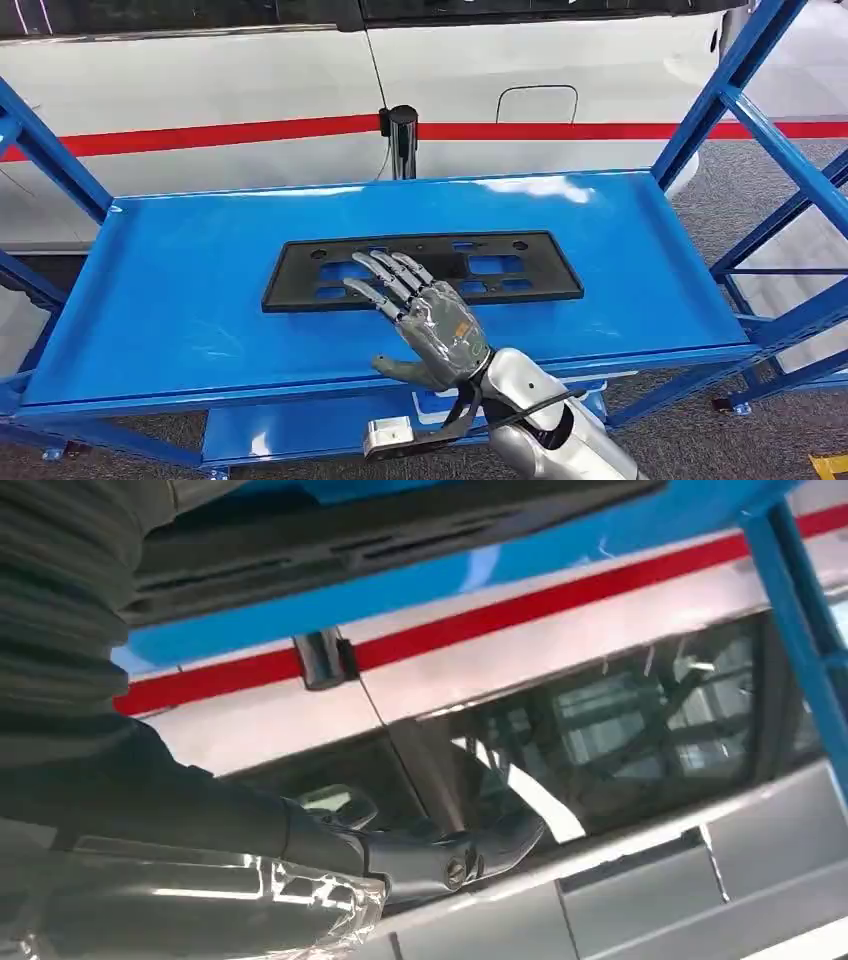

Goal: Take the parts from the cabinet and place them on the table.

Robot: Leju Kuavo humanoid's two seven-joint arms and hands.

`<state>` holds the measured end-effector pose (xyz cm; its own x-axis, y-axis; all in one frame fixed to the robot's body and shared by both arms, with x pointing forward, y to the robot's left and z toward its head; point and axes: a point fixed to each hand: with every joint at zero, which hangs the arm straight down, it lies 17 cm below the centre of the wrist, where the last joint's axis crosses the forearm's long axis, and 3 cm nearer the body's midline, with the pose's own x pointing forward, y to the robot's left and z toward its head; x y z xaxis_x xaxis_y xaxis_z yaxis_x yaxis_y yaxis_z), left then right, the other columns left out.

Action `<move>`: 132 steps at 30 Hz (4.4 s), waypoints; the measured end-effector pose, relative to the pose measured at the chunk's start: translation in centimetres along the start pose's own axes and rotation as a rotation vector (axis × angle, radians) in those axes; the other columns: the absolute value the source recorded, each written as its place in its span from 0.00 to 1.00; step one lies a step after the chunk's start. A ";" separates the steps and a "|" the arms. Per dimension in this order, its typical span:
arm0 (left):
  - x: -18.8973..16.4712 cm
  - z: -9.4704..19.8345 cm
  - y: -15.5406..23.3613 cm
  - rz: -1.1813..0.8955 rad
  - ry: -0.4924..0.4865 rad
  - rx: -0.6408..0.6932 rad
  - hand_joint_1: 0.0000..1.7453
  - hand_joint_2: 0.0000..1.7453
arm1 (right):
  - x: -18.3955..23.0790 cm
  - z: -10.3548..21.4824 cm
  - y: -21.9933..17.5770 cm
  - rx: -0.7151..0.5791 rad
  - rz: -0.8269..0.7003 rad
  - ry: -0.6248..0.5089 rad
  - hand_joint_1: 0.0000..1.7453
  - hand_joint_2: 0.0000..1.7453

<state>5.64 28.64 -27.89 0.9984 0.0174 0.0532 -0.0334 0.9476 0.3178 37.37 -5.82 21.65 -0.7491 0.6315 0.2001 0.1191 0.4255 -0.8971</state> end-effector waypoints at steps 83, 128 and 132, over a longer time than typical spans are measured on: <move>7.7 1.8 1.2 0.534 -0.377 0.003 0.00 1.00 | -3.2 -1.1 -22.6 -0.701 0.650 -0.036 1.00 1.00; 3.1 0.6 -1.1 0.473 -0.068 -0.057 0.00 1.00 | -5.8 -4.4 -19.3 -0.616 0.426 0.032 1.00 1.00; 3.1 0.6 -1.3 0.474 -0.070 -0.066 0.00 1.00 | -5.8 -4.3 -19.1 -0.612 0.426 0.036 1.00 1.00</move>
<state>8.79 27.28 -27.54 0.8685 0.4327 0.2418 -0.4787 0.8588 0.1825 42.20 -14.81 39.27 -0.5367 0.8385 -0.0940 0.7435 0.4173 -0.5225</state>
